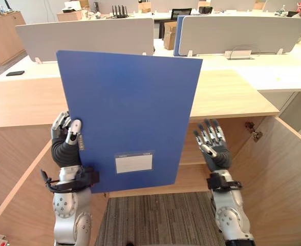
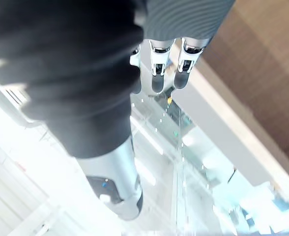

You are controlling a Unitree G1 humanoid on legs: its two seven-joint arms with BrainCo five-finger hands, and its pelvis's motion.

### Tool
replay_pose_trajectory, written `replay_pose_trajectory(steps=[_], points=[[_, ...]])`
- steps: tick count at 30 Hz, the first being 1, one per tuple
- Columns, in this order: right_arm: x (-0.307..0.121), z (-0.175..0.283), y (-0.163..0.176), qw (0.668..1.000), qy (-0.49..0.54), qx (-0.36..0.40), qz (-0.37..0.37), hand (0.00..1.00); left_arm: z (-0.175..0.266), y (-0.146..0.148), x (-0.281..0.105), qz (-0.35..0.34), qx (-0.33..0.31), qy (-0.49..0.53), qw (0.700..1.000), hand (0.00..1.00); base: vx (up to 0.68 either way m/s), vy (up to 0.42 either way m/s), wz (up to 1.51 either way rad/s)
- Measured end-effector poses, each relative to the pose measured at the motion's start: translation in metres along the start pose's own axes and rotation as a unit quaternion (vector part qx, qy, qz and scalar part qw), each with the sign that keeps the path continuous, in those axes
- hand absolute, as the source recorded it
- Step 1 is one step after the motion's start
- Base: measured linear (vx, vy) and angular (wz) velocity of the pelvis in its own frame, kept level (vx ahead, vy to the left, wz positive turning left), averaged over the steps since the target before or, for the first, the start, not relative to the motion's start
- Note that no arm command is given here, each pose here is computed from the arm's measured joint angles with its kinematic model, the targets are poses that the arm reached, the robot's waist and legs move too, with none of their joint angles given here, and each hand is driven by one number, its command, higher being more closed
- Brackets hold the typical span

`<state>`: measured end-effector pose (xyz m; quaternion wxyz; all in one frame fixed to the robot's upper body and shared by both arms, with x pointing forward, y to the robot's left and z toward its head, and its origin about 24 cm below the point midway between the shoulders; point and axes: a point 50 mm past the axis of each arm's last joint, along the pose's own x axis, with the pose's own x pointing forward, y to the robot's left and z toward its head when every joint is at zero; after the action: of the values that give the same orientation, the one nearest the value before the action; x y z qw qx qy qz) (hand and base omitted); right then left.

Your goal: Walk over to the cabinet, pick up the folder, carry it to the office cabinet, place the folder inside the office cabinet, then close the office cabinet door

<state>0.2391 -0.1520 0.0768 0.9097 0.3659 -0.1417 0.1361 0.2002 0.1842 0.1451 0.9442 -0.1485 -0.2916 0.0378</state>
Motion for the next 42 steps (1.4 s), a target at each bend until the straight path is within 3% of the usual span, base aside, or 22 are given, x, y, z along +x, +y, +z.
replay_pose_trajectory(steps=[8, 19, 35, 42], points=[[0.019, -0.008, 0.021, 0.997, 0.007, 0.050, 0.062, 0.00, -0.013, -0.002, 0.003, 0.000, -0.035, 0.020, 0.999, 1.00, 0.00, 0.000, 0.02], [0.029, -0.022, 0.038, 0.990, 0.051, 0.049, 0.118, 0.00, -0.019, -0.004, 0.004, 0.002, -0.051, 0.022, 0.998, 1.00, -0.01, 0.002, 0.03], [0.032, -0.025, 0.035, 0.989, 0.073, 0.029, 0.128, 0.00, -0.021, -0.003, 0.005, -0.004, -0.038, 0.023, 0.999, 1.00, -0.01, 0.000, 0.01], [0.024, -0.012, 0.011, 0.997, 0.044, 0.004, 0.063, 0.00, -0.030, -0.005, 0.003, -0.014, -0.016, 0.045, 0.999, 1.00, 0.00, 0.000, 0.00]])
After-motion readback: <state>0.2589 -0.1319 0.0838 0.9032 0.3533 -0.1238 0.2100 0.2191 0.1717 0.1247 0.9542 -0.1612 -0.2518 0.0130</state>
